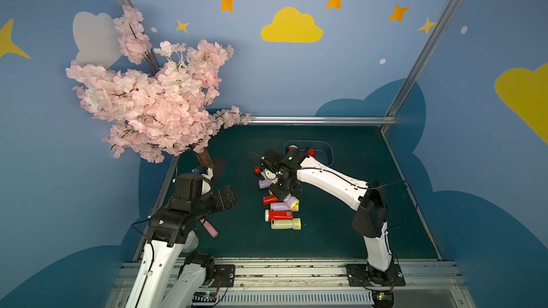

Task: Put the flashlights into the storage boxes
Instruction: Pick up the flashlight from the center of the board, then place the flashlight at the storage box.

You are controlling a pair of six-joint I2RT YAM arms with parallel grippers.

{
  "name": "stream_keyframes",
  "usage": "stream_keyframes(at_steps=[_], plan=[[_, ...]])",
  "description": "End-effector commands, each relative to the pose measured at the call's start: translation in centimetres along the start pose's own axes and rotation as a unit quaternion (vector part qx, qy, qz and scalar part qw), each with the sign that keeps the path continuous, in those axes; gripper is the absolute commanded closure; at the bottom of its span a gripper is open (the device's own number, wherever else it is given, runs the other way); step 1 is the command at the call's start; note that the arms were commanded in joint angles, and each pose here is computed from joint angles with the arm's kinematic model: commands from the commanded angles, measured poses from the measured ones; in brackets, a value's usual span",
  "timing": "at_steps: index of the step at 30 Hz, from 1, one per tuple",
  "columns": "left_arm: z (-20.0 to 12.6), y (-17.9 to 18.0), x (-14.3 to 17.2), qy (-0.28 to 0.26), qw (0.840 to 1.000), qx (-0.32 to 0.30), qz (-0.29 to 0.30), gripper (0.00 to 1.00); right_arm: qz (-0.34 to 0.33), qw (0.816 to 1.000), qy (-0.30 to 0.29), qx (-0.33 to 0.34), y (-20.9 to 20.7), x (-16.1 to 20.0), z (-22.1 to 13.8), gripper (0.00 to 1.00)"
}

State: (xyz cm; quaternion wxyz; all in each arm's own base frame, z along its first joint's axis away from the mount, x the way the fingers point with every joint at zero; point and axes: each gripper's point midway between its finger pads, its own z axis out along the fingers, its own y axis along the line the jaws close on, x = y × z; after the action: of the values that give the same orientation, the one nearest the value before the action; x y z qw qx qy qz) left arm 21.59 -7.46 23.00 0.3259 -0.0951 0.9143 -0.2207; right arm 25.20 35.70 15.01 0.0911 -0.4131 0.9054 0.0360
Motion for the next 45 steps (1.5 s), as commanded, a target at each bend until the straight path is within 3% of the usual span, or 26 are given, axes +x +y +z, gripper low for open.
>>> stream_keyframes(at_steps=[1, 12, 21, 35, 45], plan=[[0.3, -1.8, -1.9, -0.023, 0.999, 0.039, 0.023, 0.01, 0.028, 0.999, 0.018, 0.03, -3.1, -0.4, 0.4, 0.75], [3.5, -2.5, -1.9, 0.001, 0.997, 0.077, 0.018, 0.01, 0.117, 0.99, 0.009, 0.073, -15.3, -3.9, 2.4, 0.75], [6.6, -3.4, -5.3, 0.008, 0.997, 0.076, -0.001, 0.01, 0.221, 0.973, -0.024, 0.058, -25.4, -3.4, 3.0, 0.75], [13.9, -6.1, -10.4, 0.053, 0.993, 0.103, 0.008, 0.01, 0.294, 0.952, -0.052, 0.07, -31.9, -3.4, 7.6, 0.75], [16.1, -7.5, -12.5, 0.067, 0.991, 0.115, 0.03, 0.01, 0.342, 0.936, -0.048, 0.061, -34.7, -2.0, 10.2, 0.72]])
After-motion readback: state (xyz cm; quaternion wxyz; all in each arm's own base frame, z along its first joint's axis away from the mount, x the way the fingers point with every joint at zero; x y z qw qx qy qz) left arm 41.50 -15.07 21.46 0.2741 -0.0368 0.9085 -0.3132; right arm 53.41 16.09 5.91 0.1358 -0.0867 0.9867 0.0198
